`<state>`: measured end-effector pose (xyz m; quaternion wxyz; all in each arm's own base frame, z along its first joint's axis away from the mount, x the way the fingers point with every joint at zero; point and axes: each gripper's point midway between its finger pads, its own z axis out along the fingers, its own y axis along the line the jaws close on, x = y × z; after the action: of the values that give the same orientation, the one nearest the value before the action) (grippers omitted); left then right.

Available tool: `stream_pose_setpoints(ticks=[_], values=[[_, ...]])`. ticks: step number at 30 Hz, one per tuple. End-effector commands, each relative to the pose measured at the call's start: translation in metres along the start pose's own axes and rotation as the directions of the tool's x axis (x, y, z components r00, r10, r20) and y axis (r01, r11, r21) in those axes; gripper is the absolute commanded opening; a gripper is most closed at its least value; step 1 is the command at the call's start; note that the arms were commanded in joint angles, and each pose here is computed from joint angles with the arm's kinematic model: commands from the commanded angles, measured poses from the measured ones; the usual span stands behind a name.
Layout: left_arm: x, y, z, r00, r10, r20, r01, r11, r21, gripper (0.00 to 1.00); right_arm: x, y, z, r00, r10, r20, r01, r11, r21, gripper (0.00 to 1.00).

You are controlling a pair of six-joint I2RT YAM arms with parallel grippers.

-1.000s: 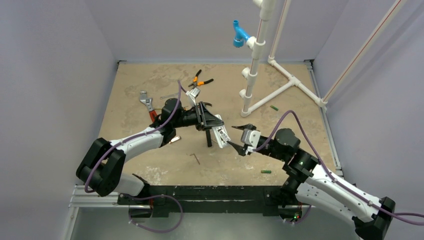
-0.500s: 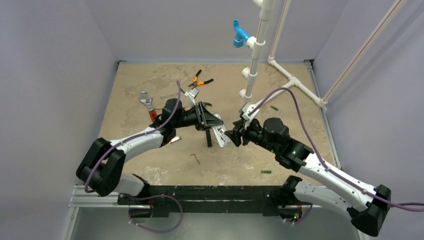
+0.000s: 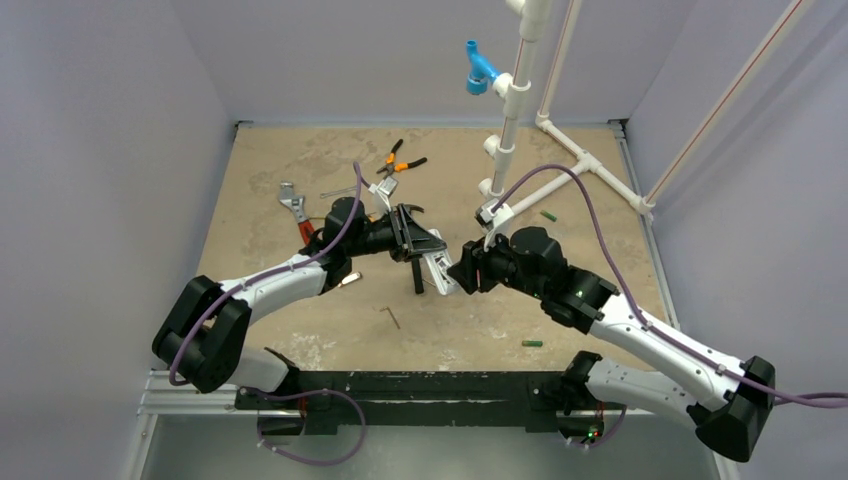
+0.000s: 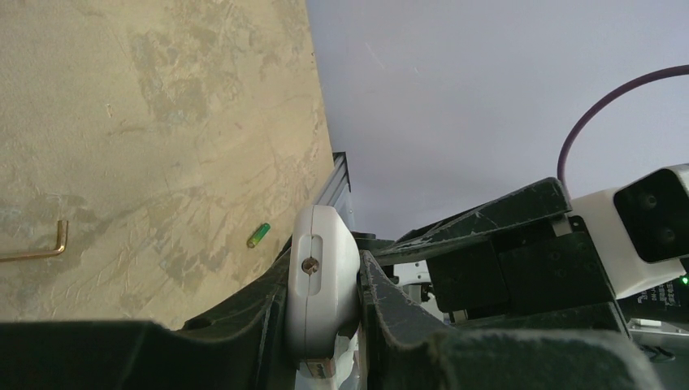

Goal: Load the batteries into the remote control
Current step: Remove the battery cover from the remote control.

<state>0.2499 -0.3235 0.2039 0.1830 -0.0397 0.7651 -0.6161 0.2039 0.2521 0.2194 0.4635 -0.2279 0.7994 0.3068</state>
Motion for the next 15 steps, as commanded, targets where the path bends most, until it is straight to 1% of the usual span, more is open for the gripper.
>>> stream_pose_setpoints(ticks=[1, 4, 9, 15], values=[[-0.0102, -0.0262, 0.0015, 0.997, 0.066, 0.028, -0.068, 0.995, 0.066, 0.0, -0.0115, 0.0068, -0.0024, 0.996, 0.091, -0.005, -0.092, 0.996, -0.008, 0.43], [-0.0102, -0.0262, 0.0019, 0.997, 0.067, 0.026, -0.068, 0.995, 0.067, 0.0, -0.0098, 0.0096, -0.0015, 0.993, 0.114, -0.017, -0.114, 0.993, -0.025, 0.4], [-0.0104, -0.0252, 0.0026, 0.998, 0.064, 0.025, -0.065, 0.996, 0.066, 0.0, -0.0048, 0.0099, -0.001, 0.992, 0.119, -0.036, -0.121, 0.992, -0.034, 0.33], [-0.0104, -0.0248, 0.0035, 0.998, 0.062, 0.023, -0.064, 0.996, 0.067, 0.0, -0.002, 0.0137, -0.0019, 0.992, 0.115, -0.053, -0.118, 0.991, -0.058, 0.18]])
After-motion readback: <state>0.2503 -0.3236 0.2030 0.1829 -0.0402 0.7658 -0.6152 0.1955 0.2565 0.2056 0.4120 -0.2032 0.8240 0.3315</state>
